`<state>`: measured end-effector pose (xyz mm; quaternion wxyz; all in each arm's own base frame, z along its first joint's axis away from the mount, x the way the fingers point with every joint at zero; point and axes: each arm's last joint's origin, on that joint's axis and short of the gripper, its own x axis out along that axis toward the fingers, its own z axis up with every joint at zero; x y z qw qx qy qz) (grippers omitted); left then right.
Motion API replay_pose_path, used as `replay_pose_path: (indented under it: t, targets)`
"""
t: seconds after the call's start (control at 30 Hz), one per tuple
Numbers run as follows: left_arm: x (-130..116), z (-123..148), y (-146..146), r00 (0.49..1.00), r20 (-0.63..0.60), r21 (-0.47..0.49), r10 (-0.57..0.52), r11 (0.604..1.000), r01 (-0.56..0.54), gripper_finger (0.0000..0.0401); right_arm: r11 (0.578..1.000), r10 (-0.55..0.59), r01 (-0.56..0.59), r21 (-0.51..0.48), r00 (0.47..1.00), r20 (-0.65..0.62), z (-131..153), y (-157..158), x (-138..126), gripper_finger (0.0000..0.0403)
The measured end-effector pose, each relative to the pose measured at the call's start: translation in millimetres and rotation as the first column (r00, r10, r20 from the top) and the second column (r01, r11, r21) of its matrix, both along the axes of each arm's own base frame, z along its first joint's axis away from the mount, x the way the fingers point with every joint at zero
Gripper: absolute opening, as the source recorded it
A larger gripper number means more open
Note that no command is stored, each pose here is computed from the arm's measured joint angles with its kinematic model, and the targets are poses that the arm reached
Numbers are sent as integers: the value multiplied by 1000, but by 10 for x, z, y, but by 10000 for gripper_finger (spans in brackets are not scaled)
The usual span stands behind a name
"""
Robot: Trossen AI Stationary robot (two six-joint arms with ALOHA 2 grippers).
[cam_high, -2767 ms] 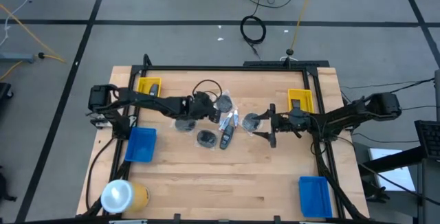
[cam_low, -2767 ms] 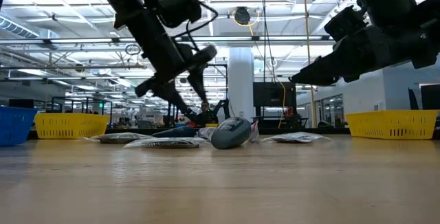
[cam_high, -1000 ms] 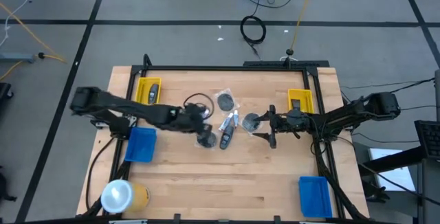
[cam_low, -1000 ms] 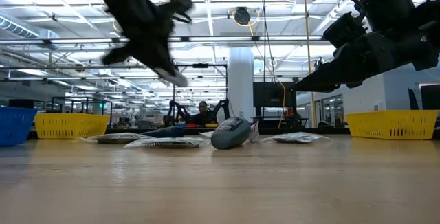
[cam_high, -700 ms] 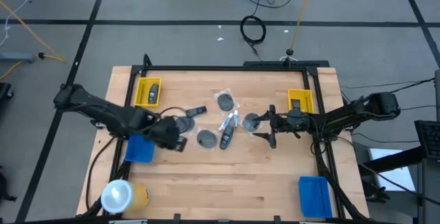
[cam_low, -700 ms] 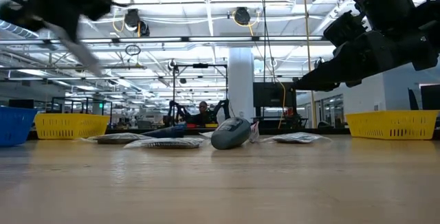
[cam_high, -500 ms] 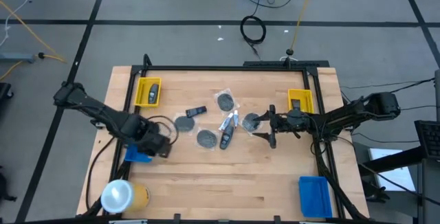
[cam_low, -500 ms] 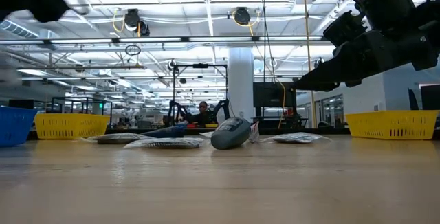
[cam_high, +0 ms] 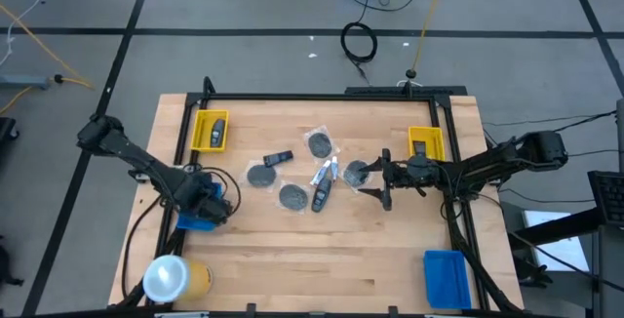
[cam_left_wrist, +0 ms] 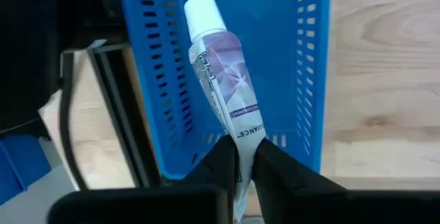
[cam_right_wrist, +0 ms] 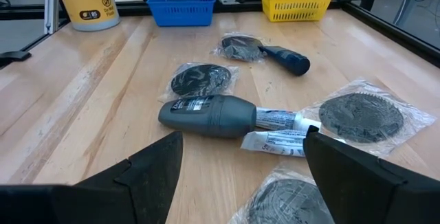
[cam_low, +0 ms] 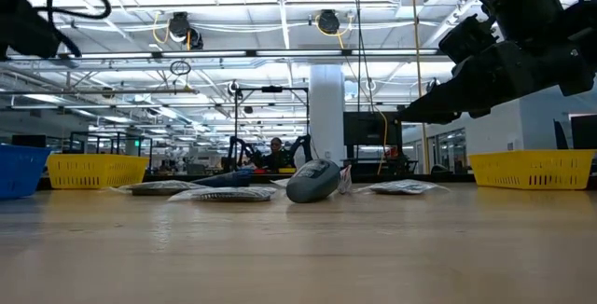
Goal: Pick & Place Travel size toiletries
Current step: Put the white toothpaste into the left blue basket, then put the black hairbrush into the right blue basket
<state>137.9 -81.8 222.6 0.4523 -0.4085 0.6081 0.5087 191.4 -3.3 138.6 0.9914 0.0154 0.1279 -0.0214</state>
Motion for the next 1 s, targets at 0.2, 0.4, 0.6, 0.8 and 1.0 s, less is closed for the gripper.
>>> replay_pose_path:
  t: [0.2,0.4,0.6,0.8,1.0]
  targets:
    - [-66,-37,41,999,-32,-20,16,1000,-16,153,1000,0,0,0,1000,0,0,0,0,293]
    - [-157,113,130,993,-63,-27,104,994,-106,257,1000,0,0,0,1000,0,0,0,0,293]
    - [76,139,187,933,354,214,-60,977,-18,278,1000,0,0,0,1000,0,0,0,0,293]
    - [569,103,115,646,562,623,-517,778,82,255,1000,1,-1,-2,1000,0,0,0,0,293]
    - [1182,-101,130,450,501,771,-740,617,157,230,1000,-10,10,12,1000,-27,-25,-4,-7,293]
